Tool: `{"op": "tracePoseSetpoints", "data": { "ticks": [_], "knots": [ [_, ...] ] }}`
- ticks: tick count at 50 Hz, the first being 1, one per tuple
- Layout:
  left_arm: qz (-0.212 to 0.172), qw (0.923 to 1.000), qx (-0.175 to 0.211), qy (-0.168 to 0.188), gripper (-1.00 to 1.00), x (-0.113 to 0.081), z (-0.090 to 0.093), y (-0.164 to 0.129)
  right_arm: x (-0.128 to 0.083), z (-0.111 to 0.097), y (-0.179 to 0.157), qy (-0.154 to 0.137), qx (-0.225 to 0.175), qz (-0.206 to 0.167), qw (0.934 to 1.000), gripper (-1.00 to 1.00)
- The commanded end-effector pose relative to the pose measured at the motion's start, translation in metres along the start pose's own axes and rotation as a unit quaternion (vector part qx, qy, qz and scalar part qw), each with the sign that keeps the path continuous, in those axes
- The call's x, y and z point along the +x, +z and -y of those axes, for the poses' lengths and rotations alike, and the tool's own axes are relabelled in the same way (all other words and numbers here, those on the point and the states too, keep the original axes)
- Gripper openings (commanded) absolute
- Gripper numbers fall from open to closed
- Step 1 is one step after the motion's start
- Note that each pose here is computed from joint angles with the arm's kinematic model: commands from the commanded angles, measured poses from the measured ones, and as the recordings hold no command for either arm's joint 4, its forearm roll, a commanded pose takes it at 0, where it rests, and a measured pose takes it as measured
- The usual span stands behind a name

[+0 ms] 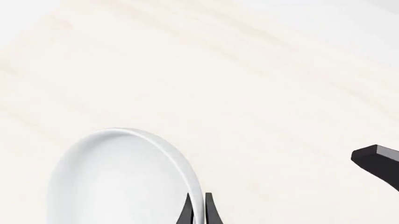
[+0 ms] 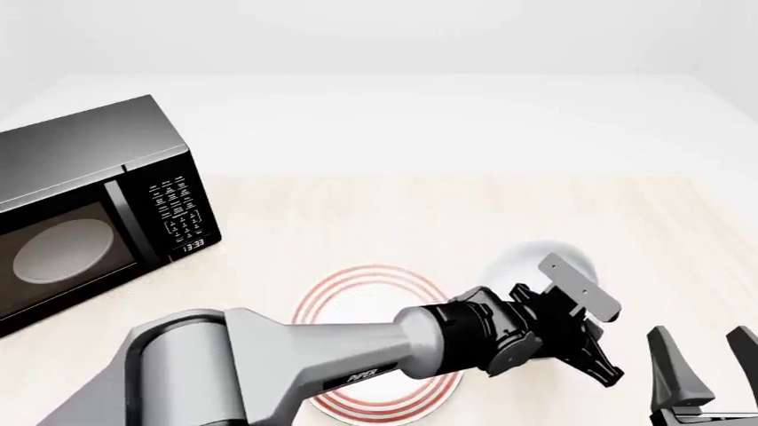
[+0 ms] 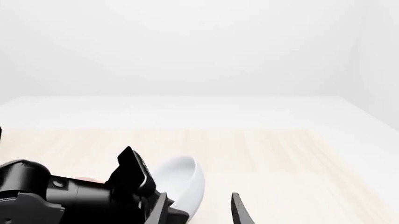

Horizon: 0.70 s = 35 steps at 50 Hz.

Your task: Put the white bowl to the right of the plate.

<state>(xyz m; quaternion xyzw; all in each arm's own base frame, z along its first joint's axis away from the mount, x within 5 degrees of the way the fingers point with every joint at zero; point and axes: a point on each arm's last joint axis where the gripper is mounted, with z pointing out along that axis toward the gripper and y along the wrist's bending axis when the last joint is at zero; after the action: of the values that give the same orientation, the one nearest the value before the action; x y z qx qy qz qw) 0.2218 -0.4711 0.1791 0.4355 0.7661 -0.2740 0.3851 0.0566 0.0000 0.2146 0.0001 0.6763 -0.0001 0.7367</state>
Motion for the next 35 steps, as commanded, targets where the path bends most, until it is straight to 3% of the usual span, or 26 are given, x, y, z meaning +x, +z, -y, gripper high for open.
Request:
{"op": "tracePoseSetpoints", "data": {
  "ticks": [1,21,32,33,35],
  "knots": [
    [0.008,0.9998,-0.002,0.017,-1.00,-0.002,0.000,0.002,0.000,0.000,0.000,0.000,0.000,0.000,1.0000,1.00],
    [0.005,0.9999,0.000,0.010,-1.00,0.007,0.001,0.010,0.000,0.000,0.000,0.000,0.000,0.000,1.0000,1.00],
    [0.006,0.9999,-0.007,0.009,-1.00,0.001,-0.008,0.013,0.000,0.000,0.000,0.000,0.000,0.000,1.0000,1.00],
    [0.006,0.9999,-0.007,0.009,1.00,0.001,-0.007,0.013,0.000,0.000,0.000,0.000,0.000,0.000,1.0000,1.00],
    [0.005,0.9999,-0.008,0.009,1.00,0.000,-0.008,0.013,0.000,0.000,0.000,0.000,0.000,0.000,1.0000,1.00]
  ]
}}
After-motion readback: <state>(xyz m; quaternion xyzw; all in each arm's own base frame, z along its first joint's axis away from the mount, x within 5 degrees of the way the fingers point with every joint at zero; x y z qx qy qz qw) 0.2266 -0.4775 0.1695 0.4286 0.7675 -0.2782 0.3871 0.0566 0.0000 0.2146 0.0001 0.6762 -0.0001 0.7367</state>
